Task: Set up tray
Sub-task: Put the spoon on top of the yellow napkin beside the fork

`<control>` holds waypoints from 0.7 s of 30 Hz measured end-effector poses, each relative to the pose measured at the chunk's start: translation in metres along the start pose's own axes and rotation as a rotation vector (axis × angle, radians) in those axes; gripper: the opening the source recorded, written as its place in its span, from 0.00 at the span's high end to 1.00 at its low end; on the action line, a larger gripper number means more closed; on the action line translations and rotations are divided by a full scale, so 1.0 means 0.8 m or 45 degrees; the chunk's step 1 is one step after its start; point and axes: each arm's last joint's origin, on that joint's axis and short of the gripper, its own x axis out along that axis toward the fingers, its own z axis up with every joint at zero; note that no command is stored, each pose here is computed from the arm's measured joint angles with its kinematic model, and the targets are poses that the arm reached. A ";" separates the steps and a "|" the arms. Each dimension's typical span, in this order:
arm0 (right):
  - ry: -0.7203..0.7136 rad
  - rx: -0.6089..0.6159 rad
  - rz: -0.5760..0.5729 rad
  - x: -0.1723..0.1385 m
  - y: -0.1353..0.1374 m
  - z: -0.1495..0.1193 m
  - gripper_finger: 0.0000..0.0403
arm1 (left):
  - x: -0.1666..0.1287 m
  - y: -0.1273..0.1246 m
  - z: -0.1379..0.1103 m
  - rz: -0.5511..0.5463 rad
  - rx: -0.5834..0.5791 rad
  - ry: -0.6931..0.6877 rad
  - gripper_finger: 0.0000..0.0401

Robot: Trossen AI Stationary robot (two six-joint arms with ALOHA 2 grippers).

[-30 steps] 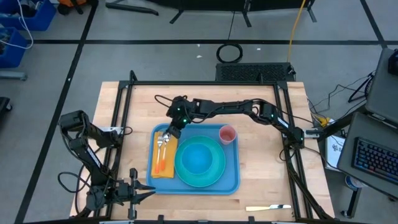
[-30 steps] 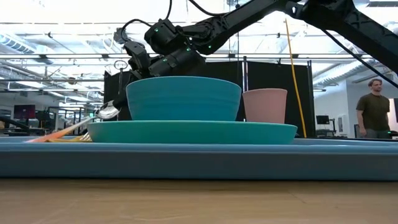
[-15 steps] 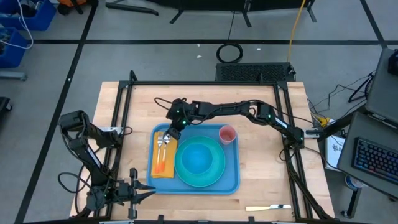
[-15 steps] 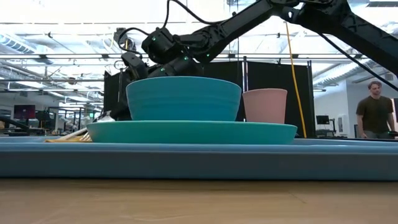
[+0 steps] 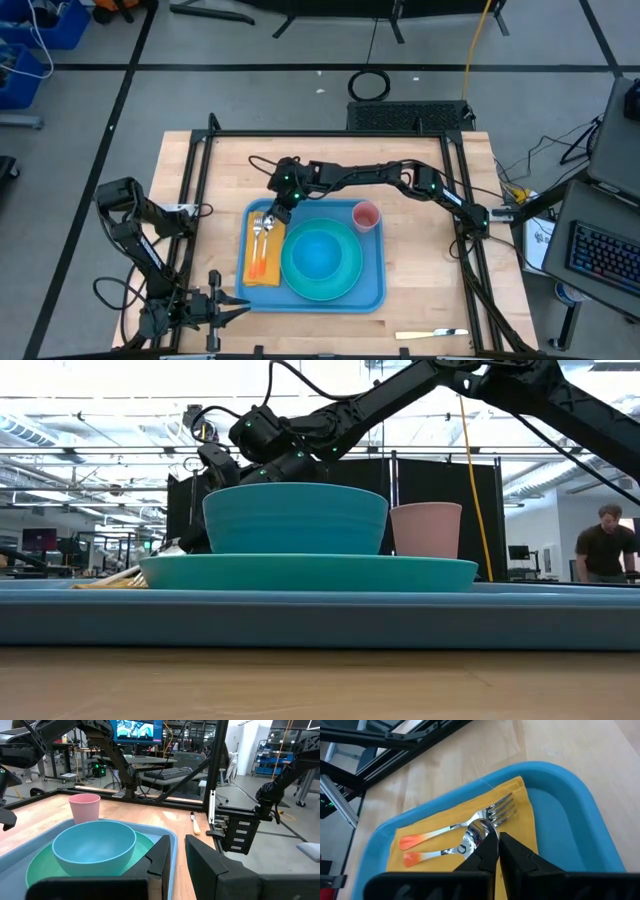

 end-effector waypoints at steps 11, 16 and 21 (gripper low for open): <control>-0.006 -0.004 0.003 0.000 0.000 0.001 0.97 | 0.000 0.000 -0.002 0.001 0.002 0.007 0.84; -0.010 -0.025 0.004 0.000 0.000 0.001 0.93 | 0.000 0.000 -0.002 0.001 -0.001 0.007 0.84; -0.012 -0.025 0.000 0.000 0.000 0.001 0.88 | 0.000 0.000 -0.002 0.001 -0.002 0.007 0.84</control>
